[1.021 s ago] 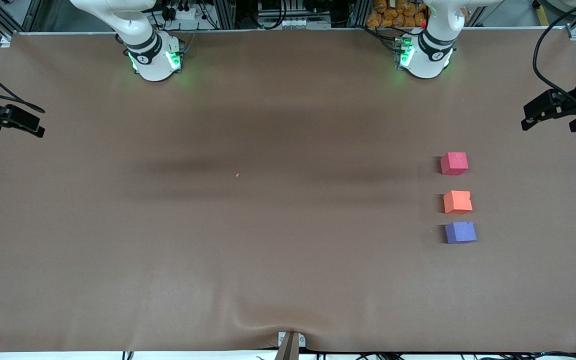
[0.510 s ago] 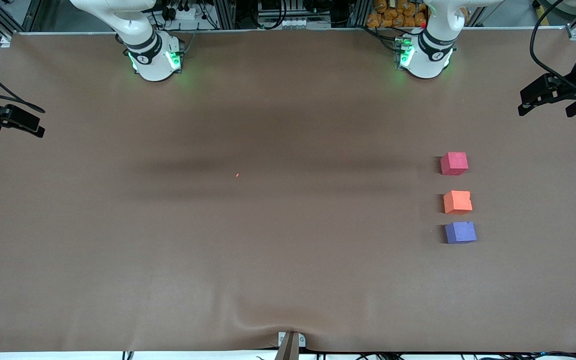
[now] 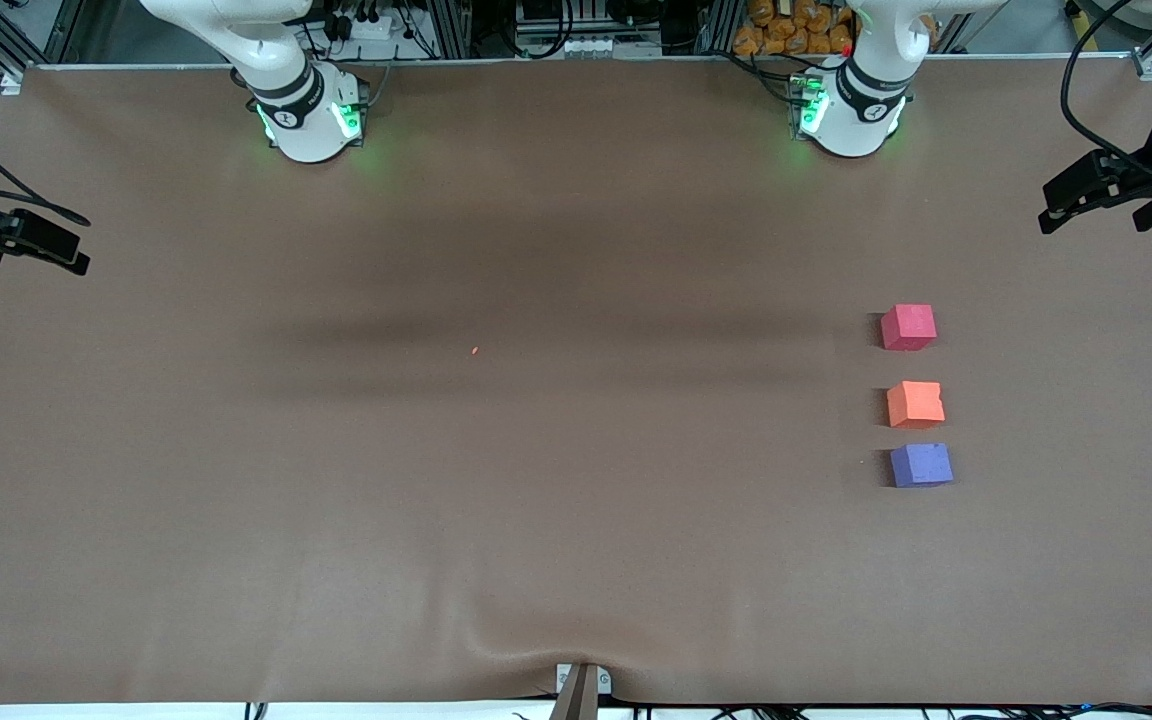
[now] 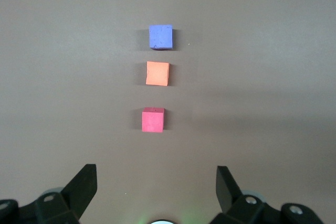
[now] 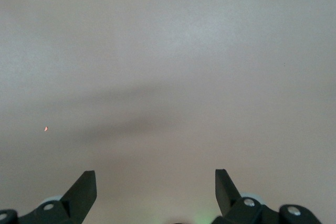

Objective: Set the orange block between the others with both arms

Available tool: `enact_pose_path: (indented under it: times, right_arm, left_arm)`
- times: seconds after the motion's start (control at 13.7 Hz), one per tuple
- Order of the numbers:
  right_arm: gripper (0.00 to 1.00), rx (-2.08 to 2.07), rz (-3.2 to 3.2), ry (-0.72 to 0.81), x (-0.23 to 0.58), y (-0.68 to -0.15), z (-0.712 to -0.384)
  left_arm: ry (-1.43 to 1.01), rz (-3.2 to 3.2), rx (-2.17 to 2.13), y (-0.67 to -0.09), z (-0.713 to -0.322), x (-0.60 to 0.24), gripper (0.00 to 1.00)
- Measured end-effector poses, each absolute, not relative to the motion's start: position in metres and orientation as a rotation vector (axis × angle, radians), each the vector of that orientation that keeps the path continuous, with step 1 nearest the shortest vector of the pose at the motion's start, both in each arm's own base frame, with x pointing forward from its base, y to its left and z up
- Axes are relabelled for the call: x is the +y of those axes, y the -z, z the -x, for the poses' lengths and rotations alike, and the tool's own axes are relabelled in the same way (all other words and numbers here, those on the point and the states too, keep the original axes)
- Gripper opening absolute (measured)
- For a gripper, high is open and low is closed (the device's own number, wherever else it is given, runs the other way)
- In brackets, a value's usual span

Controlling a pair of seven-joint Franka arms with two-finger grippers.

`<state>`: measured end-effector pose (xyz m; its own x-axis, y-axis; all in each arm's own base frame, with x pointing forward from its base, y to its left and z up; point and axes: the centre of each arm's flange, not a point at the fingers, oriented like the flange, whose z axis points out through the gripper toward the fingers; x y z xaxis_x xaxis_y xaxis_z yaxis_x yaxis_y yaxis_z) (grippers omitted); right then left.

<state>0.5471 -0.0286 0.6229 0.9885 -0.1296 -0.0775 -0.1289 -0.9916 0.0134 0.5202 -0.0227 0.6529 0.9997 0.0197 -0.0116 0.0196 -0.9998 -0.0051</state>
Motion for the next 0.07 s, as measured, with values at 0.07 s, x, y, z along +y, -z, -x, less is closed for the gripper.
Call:
enact_pose_path:
  times: [0.07]
  right_arm:
    - [1.00,-0.203,-3.124,0.123,-0.0286,-0.6229,-0.5471]
  left_arm:
    - [-0.027,3.136,-0.035,-0.6524,-0.5205,-0.0213,1.00]
